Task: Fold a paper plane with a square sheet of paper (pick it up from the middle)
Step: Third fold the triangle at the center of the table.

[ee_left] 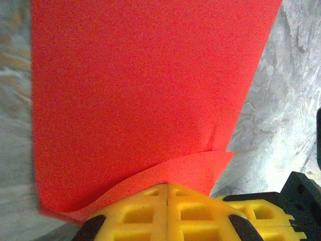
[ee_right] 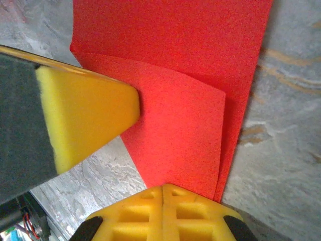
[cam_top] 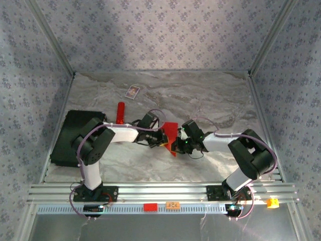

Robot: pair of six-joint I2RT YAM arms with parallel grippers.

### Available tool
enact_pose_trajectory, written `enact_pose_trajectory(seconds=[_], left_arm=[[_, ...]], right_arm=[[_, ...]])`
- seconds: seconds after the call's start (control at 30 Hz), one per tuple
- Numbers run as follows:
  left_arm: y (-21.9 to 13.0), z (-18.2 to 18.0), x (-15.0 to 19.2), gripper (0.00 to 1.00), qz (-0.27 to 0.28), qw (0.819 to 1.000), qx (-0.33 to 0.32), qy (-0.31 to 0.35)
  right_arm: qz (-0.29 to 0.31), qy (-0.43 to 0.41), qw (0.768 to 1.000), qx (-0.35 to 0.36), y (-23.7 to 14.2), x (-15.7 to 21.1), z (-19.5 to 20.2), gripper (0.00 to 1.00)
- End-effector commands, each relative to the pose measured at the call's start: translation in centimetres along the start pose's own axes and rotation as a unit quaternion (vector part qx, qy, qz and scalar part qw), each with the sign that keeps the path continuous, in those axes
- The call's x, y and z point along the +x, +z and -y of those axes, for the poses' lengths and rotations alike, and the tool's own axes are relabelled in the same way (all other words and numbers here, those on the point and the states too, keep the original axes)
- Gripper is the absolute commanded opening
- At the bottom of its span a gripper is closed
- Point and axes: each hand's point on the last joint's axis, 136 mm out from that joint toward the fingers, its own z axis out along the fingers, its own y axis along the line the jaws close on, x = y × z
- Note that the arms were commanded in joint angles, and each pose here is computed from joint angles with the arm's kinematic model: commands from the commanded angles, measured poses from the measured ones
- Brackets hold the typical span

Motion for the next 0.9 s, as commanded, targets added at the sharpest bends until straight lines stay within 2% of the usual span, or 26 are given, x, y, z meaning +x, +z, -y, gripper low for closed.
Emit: enact_pose_trajectory(seconds=[0.0,0.17,0.47,0.87], left_arm=[[-0.3,-2.7,-1.4,0.04,0.019,1.0,-0.021,-0.008],[-1.4,-3.3,-2.8,0.04,0.031,0.999,-0.005,-0.014],[-3.2,-4.7,-4.3,0.04,0.051,0.998,-0.031,-0.025],[-5.9,-1.8,-5.7,0.04,0.092,0.996,-0.013,0.014]], right_arm=[[-0.033,0.038,0.995,0.084,0.8,2.7,4.7,0.0],[-0.034,0.04,0.995,0.088,0.8,2.8,5.0,0.0],[-0.033,0.033,0.995,0.086,0.6,2.7,4.7,0.0],[-0.031,0.021,0.997,0.075,0.1,2.4,4.2,0.0]])
